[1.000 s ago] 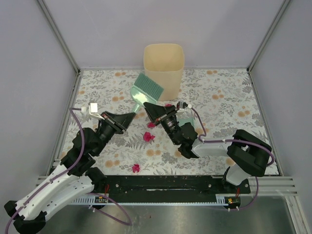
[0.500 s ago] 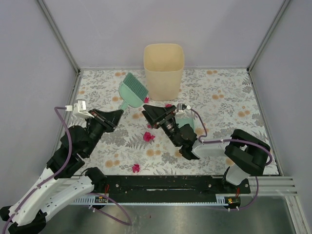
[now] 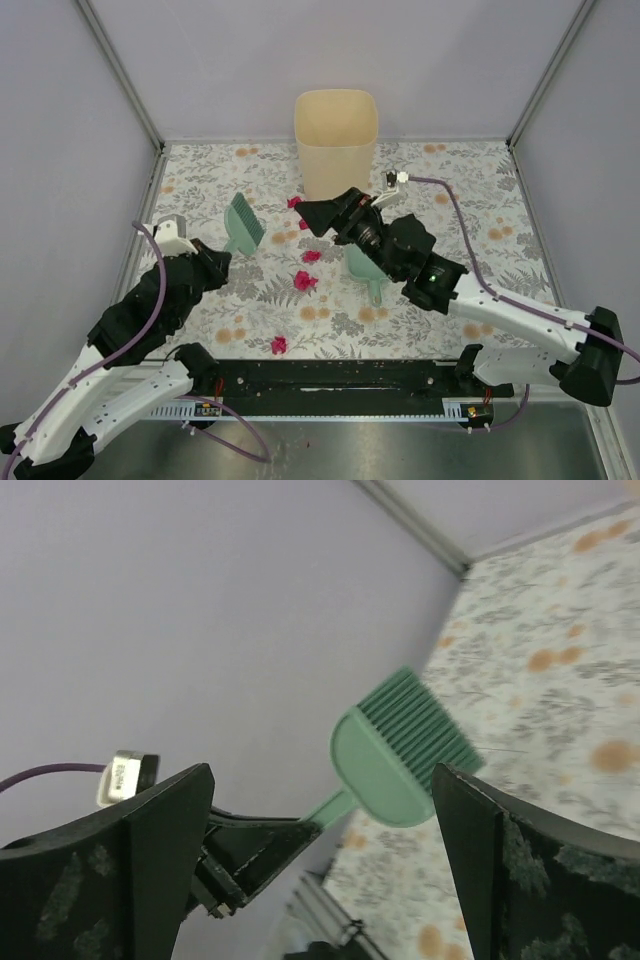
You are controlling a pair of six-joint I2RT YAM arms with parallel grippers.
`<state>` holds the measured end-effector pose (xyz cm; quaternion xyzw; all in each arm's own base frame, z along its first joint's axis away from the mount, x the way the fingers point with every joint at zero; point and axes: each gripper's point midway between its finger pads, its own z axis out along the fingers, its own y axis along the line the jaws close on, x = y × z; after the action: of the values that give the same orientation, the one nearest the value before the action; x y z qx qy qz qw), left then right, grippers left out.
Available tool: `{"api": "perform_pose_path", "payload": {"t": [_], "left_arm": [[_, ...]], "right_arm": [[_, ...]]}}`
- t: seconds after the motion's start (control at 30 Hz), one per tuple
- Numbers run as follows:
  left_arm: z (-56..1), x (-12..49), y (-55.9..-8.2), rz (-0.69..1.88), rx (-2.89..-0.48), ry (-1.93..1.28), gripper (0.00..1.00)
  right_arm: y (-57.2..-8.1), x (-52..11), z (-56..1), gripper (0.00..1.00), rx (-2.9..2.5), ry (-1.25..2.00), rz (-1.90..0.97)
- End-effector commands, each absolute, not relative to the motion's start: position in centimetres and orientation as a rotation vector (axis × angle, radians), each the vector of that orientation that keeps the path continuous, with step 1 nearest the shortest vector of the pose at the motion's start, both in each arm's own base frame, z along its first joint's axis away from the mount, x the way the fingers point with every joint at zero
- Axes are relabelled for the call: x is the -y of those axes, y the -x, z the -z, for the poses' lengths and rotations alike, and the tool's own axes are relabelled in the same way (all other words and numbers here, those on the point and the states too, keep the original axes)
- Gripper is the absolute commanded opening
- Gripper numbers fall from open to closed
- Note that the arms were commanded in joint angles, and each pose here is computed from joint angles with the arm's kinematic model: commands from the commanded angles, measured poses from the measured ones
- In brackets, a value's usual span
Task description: Sweep away the paper scraps from the table
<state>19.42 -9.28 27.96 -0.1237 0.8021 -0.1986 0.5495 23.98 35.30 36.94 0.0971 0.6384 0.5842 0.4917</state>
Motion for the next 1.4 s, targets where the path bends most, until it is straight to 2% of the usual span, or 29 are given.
{"api": "perform_pose_path", "payload": {"t": [0.0, 0.1, 0.2, 0.6, 0.97, 1.37], "left_arm": [[-24.6, 7.2, -18.7, 0.339, -1.950, 0.291, 0.00], [-23.7, 6.7, -18.5, 0.327, -1.949, 0.304, 0.00], [-23.9, 6.7, -18.4, 0.344, -1.932, 0.300, 0.00], [-24.1, 7.2, -17.5, 0.339, -1.998, 0.198, 0.00], [-24.0, 7.6, -17.5, 0.372, -1.991, 0.185, 0.00], [-23.9, 8.0, -17.5, 0.380, -1.996, 0.167, 0.00]], "right_arm": [[-24.5, -29.5, -27.5, 1.00, -1.984, 0.039, -0.693], [-24.4, -26.2, -25.0, 0.99, -2.076, 0.037, -0.476], [-23.7, -24.4, -23.3, 1.00, -2.134, 0.027, -0.390], [-21.7, -21.7, -16.1, 0.99, -2.307, -0.102, -0.275], [-23.0, -21.0, -11.3, 0.99, -2.418, -0.138, -0.223], [-22.1, -21.6, -6.5, 0.93, -2.522, -0.137, -0.182]]}}
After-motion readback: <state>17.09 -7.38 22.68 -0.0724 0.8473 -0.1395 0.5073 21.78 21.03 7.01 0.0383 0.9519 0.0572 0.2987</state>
